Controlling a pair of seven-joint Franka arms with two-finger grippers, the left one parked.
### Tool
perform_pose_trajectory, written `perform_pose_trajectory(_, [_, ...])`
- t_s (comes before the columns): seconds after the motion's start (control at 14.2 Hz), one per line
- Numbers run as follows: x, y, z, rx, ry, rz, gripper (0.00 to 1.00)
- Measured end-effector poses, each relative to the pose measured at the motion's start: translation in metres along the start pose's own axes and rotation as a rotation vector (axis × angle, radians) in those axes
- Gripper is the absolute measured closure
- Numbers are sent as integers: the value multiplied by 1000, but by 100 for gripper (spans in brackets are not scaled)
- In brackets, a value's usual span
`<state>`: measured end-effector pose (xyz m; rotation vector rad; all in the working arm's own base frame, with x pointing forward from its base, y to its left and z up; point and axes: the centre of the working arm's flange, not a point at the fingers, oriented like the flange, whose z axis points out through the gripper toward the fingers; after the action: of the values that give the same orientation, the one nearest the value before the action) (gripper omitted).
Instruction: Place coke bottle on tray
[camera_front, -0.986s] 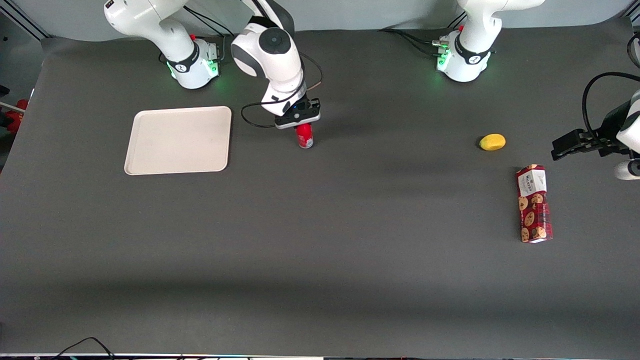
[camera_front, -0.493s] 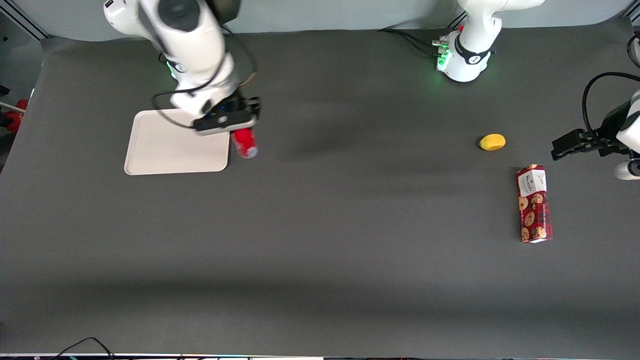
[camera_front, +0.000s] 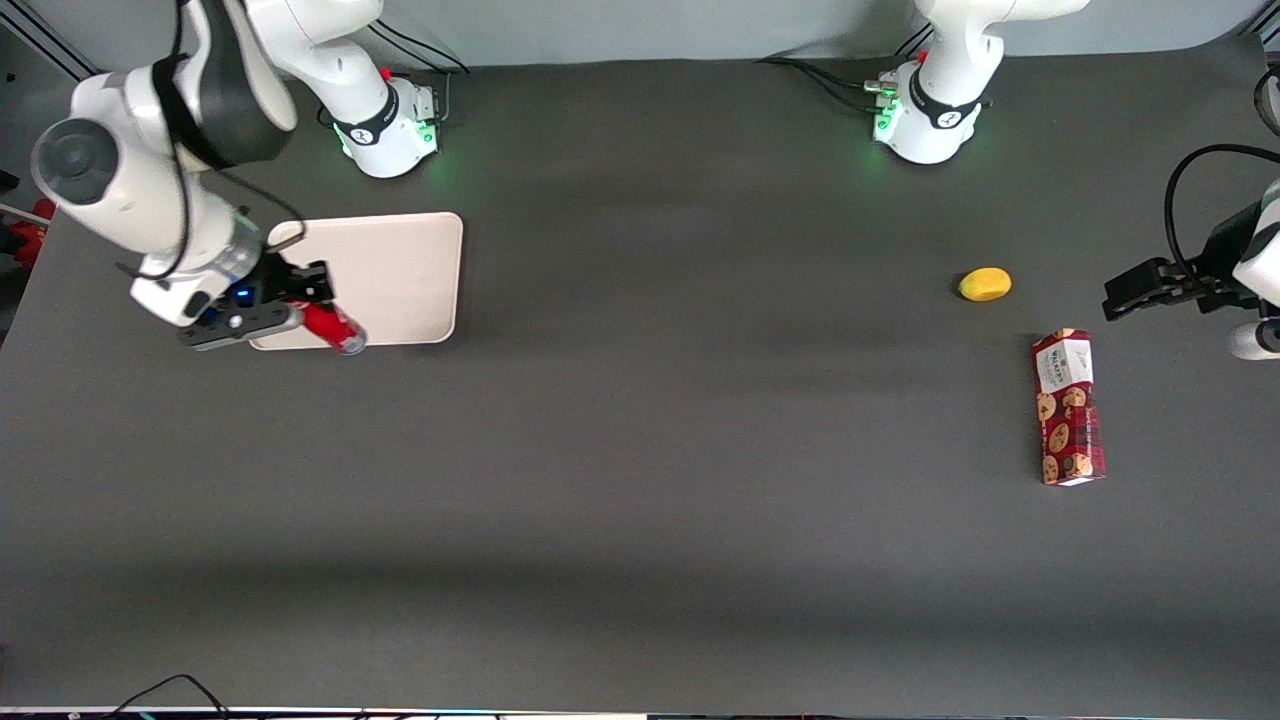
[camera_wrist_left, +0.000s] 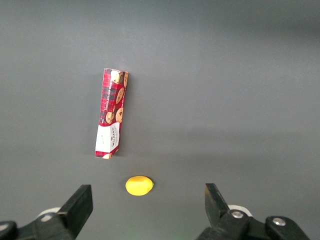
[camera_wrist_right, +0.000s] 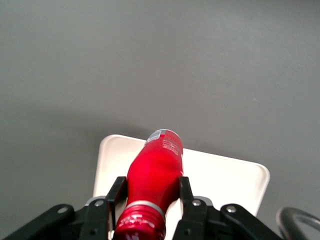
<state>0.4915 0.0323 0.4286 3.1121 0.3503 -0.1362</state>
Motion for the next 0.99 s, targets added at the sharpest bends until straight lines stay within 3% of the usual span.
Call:
perform_pose_trajectory(0.35, [-47, 98, 58, 24, -20, -2, 52])
perform_pose_trajectory(0.56, [-83, 149, 87, 29, 0, -1, 52])
perform_pose_trajectory(0.77, [-110, 173, 112, 23, 22, 11, 52])
perform_pose_trajectory(0.99, [-119, 176, 128, 31, 11, 27, 52])
